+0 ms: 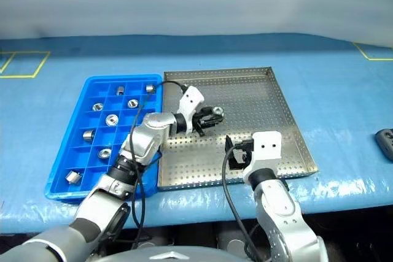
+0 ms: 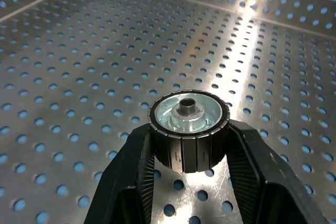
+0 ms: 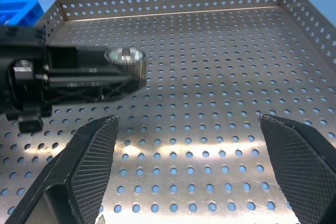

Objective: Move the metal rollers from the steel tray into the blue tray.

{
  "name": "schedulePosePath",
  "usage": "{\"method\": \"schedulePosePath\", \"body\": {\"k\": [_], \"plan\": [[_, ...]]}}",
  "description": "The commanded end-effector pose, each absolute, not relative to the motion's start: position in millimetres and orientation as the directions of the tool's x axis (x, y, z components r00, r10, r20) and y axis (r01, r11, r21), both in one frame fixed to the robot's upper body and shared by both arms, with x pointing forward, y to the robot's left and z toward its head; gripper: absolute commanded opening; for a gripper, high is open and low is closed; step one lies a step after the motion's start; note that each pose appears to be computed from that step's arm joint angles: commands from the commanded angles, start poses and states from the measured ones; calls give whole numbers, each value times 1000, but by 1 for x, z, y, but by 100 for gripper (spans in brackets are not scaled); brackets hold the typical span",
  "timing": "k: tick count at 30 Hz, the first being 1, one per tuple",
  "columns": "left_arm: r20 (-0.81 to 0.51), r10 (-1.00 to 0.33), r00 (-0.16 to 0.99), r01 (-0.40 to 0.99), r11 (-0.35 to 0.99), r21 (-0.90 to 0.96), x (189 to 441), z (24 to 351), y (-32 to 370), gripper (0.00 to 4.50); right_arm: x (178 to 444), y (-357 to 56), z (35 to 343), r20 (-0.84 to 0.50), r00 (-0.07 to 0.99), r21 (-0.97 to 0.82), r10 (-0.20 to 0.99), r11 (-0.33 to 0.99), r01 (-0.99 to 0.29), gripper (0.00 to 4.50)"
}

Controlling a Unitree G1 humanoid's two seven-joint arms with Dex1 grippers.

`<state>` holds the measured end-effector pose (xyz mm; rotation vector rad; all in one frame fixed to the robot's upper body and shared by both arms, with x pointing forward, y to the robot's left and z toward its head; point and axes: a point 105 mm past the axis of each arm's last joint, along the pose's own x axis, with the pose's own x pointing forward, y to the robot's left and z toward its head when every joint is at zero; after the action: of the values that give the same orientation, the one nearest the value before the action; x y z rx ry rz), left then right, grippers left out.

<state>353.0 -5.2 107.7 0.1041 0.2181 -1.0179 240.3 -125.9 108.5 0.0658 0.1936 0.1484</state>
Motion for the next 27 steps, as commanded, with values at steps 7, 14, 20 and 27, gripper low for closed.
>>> {"method": "schedulePosePath", "body": {"k": [7, 14, 20, 27], "plan": [[-111, -659, 744, 667, 742, 68, 347, 148, 73, 166, 258, -73, 125, -118, 897, -15, 426, 903, -430, 450], [-93, -477, 874, 484, 872, 73, 338, 154, 120, 166, 257, -51, 129, -100, 836, -35, 540, 837, -546, 450], [-163, -363, 917, 379, 922, 82, 321, 135, 151, 166, 258, -45, 128, -105, 811, -32, 576, 813, -582, 450], [-241, -280, 929, 310, 946, 96, 313, 114, 171, 166, 257, -42, 129, -96, 795, -35, 599, 796, -604, 450]]}}
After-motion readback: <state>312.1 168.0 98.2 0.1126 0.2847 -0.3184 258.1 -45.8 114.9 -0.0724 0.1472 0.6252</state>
